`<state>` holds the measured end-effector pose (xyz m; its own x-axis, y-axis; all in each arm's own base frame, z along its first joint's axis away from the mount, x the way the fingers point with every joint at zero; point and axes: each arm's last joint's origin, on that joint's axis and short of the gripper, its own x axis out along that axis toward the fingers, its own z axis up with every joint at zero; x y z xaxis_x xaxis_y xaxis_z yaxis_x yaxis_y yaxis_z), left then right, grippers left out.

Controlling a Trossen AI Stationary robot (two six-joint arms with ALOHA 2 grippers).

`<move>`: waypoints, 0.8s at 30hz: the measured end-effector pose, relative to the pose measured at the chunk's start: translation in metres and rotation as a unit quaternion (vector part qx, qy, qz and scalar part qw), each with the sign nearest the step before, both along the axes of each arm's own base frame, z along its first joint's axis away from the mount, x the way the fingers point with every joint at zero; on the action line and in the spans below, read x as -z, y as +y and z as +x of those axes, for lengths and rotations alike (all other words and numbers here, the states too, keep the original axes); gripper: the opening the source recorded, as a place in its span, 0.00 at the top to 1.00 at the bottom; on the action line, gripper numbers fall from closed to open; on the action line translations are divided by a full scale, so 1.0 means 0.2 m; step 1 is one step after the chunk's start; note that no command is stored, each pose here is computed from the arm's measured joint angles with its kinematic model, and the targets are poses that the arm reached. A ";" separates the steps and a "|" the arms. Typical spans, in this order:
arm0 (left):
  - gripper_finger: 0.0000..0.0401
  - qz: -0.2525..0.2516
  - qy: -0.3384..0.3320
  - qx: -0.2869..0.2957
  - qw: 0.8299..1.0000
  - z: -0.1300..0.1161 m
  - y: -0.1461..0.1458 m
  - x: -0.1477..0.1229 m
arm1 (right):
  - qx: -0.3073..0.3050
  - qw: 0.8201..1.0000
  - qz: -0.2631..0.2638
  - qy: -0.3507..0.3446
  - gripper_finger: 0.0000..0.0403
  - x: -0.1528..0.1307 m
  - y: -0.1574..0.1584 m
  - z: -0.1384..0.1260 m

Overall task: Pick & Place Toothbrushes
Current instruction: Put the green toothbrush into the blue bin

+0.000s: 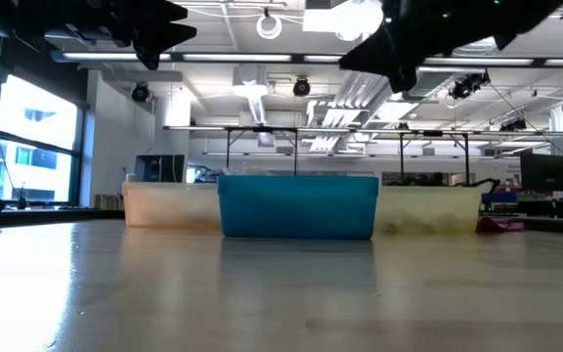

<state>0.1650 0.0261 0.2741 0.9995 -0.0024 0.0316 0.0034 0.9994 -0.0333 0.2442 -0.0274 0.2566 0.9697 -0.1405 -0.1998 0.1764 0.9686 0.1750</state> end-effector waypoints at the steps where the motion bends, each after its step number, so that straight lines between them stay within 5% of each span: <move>1: 0.54 0.000 0.000 0.000 1.000 0.00 0.00 0.00 | -0.015 1.000 0.000 -0.025 0.99 0.01 0.01 -0.03; 7: 0.54 0.000 0.000 0.000 1.000 0.00 0.00 0.00 | -0.064 0.989 -0.010 -0.131 0.99 0.02 0.04 -0.18; 24: 0.54 -0.080 0.031 0.002 0.996 0.00 0.00 0.03 | -0.071 0.988 -0.027 -0.135 0.99 0.11 0.06 -0.34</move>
